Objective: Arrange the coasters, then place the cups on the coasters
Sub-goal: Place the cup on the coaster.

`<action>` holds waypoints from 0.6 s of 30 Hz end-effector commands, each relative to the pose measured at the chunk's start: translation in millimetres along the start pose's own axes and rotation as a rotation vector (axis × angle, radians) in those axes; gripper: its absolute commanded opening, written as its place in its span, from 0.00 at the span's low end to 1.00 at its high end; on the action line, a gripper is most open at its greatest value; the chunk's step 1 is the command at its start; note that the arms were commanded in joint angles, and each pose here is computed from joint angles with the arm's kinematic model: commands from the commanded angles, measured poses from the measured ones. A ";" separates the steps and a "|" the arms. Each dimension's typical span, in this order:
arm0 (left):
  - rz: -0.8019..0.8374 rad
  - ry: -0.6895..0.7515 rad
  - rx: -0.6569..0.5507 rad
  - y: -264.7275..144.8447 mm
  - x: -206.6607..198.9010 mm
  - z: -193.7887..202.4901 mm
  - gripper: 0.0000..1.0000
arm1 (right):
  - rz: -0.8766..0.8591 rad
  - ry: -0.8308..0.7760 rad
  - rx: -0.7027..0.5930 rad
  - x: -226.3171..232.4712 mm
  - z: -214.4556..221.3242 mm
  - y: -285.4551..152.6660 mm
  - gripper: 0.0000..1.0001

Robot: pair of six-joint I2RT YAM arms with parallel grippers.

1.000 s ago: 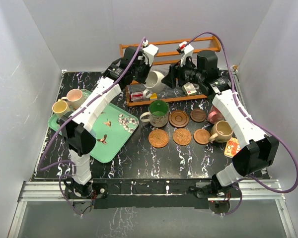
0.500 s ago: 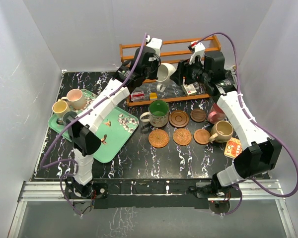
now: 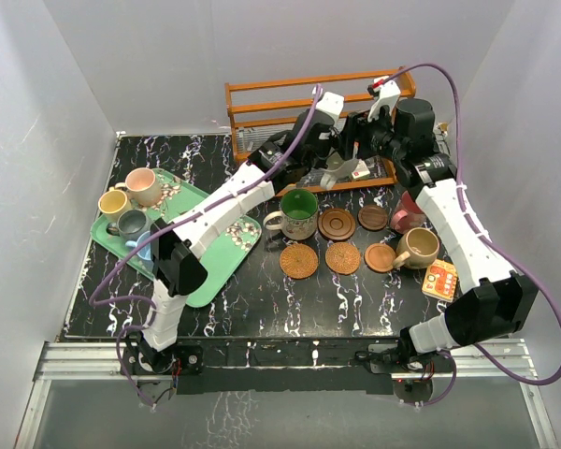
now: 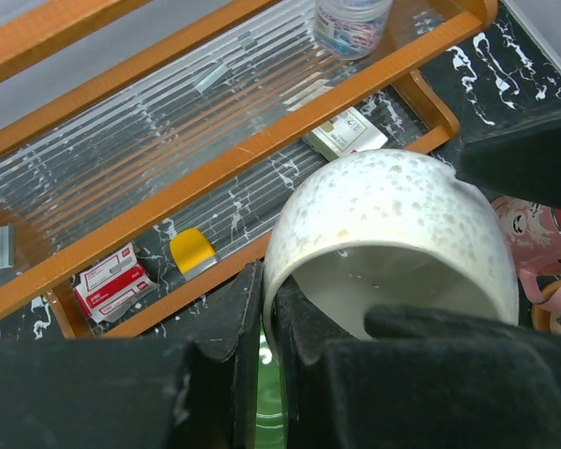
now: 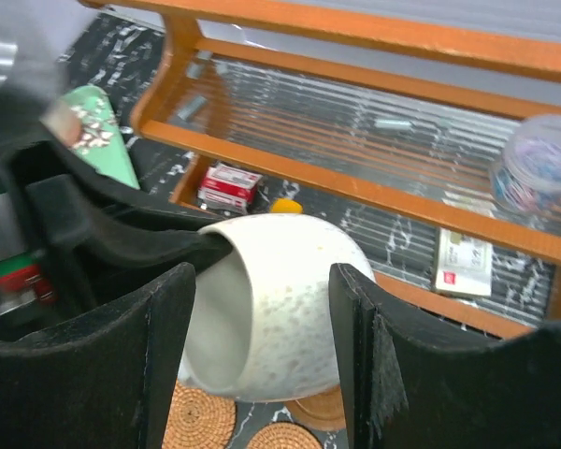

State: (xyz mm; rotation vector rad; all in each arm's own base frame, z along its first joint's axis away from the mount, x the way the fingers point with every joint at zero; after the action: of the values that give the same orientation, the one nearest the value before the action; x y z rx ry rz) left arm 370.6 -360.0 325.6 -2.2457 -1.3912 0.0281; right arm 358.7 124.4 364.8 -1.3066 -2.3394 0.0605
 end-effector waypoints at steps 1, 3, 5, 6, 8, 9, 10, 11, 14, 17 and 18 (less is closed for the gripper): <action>-0.076 -0.089 -0.215 -28.7 13.4 -57.9 0.00 | 0.125 -0.038 -0.084 -12.2 -8.1 -10.2 0.57; -0.082 -0.085 -0.215 -28.5 11.9 -57.8 0.00 | 0.144 -0.045 -0.083 -14.9 -4.8 -11.5 0.56; -0.089 -0.083 -0.217 -29.0 11.1 -58.2 0.00 | 0.151 -0.047 -0.079 -16.9 -1.5 -12.8 0.55; -0.093 -0.083 -0.216 -28.6 11.0 -58.1 0.00 | 0.150 -0.049 -0.075 -16.9 0.5 -12.9 0.55; -0.101 -0.079 -0.216 -28.1 10.9 -57.9 0.00 | 0.152 -0.049 -0.068 -18.1 4.1 -13.5 0.54; -0.109 -0.076 -0.216 -27.9 11.7 -57.9 0.00 | 0.152 -0.048 -0.063 -18.3 6.3 -13.4 0.53; -0.117 -0.077 -0.217 -28.6 12.8 -58.3 0.00 | 0.160 -0.049 -0.063 -19.8 7.4 -13.9 0.52; -0.120 -0.076 -0.215 -28.3 12.5 -57.8 0.00 | 0.173 -0.052 -0.064 -21.3 8.1 -13.9 0.52; -0.111 -0.071 -0.214 -28.5 10.5 -57.3 0.00 | 0.229 -0.054 -0.063 -28.7 10.0 -12.3 0.50; -0.087 -0.057 -0.214 -28.7 6.5 -56.3 0.00 | 0.298 -0.054 -0.069 -37.1 9.2 -11.4 0.46; -0.074 -0.054 -0.217 -29.2 4.9 -56.4 0.00 | 0.318 -0.056 -0.069 -39.7 9.3 -11.3 0.44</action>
State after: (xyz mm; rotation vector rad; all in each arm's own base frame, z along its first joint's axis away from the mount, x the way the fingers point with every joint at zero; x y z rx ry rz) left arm 365.9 -368.7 328.3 -2.2222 -1.4368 -0.0482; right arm 357.5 105.5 333.8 -1.5204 -2.2150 0.1441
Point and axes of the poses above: each gripper's point midway between its finger pads, its own y axis out along the fingers, its own x axis along the line the jaws close on, z = x × y, the point moved 7 cm from there along -y, back along the fingers, and after that the axes turned 12 degrees about y, right-handed, at the moved point
